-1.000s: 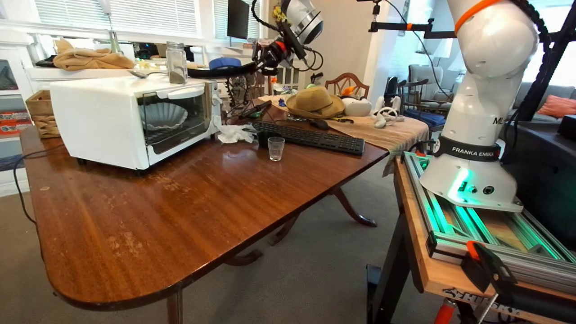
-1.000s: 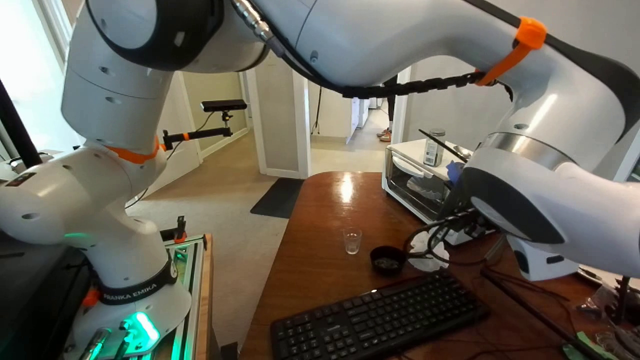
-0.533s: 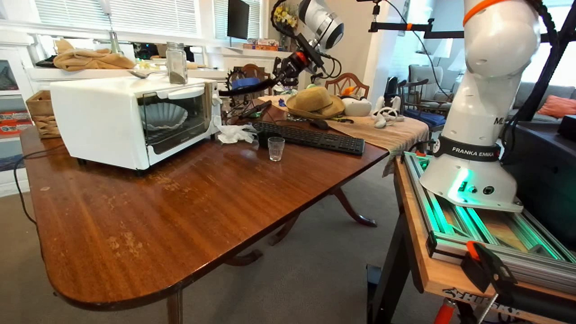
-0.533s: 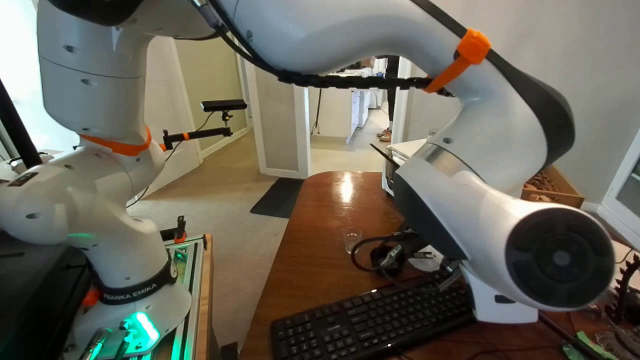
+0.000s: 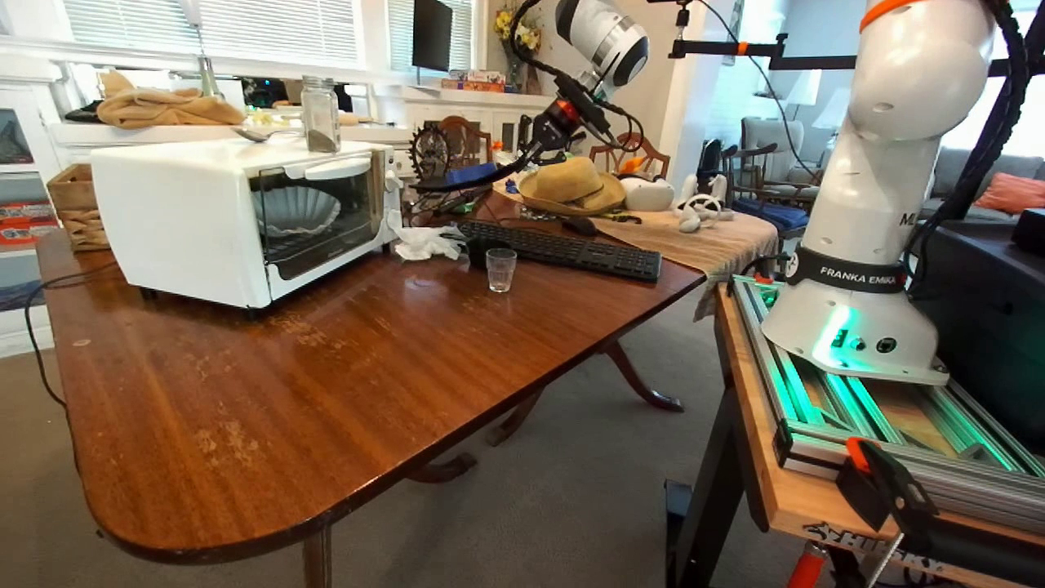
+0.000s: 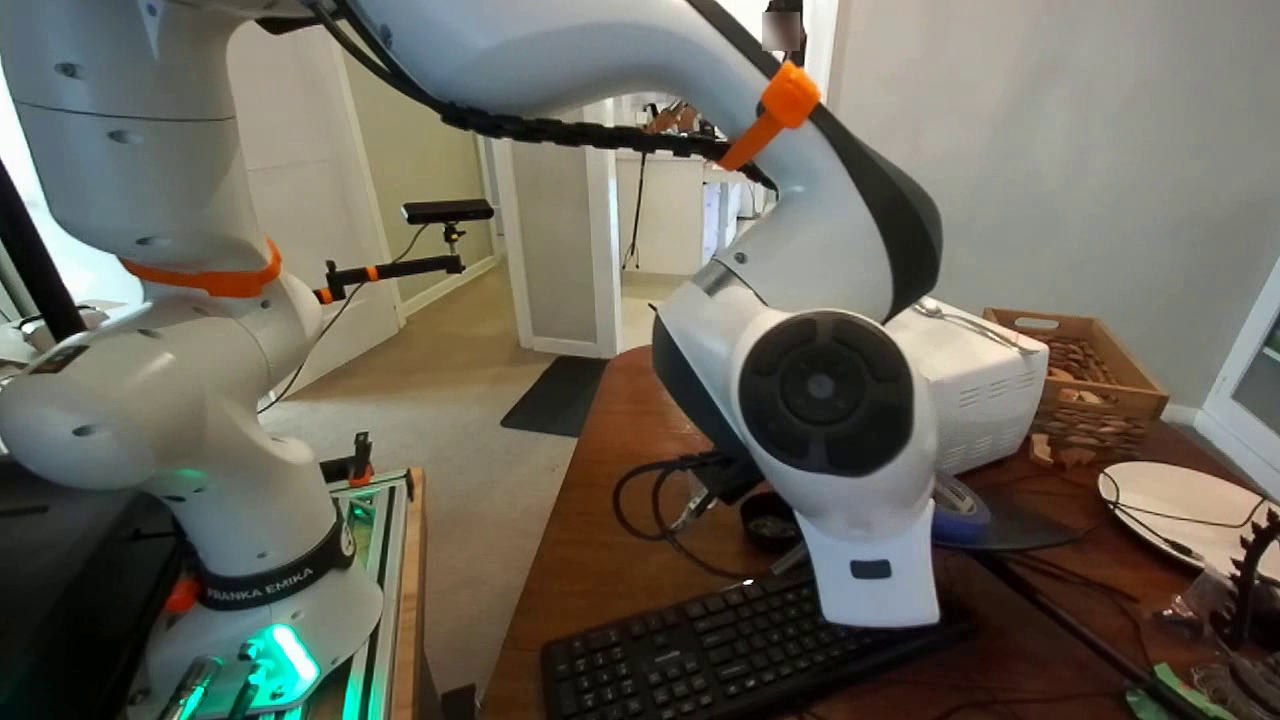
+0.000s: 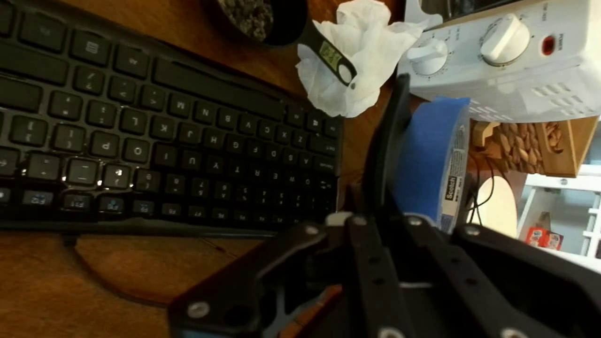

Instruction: Pick up the black object from the top of the oven and put it on the table

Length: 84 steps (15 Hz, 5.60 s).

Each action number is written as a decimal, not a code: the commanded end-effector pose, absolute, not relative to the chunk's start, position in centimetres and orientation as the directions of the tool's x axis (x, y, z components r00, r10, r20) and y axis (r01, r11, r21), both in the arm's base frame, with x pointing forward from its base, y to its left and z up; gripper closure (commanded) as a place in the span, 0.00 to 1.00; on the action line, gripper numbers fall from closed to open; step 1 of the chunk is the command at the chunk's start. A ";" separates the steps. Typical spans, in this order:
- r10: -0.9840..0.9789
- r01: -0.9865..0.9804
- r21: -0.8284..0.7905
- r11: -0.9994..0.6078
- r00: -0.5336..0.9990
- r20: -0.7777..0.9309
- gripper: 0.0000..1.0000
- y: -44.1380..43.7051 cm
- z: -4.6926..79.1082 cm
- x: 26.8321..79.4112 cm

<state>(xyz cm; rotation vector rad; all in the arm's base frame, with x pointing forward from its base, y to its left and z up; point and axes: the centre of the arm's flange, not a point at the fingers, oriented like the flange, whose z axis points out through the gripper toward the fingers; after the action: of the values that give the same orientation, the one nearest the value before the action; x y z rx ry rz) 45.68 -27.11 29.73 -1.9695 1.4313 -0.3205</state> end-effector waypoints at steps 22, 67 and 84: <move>-0.966 -0.617 -0.757 -0.215 0.251 0.069 0.98 -17.7 33.1 35.4; -0.697 -0.495 -0.703 -0.511 0.717 0.003 0.98 -1.9 24.8 30.5; -0.232 -0.098 -0.618 -0.780 0.963 0.140 0.98 -10.7 23.5 32.2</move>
<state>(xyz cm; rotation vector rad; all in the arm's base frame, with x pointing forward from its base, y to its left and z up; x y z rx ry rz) 34.82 -10.87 21.82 -2.4797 0.3262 -0.2761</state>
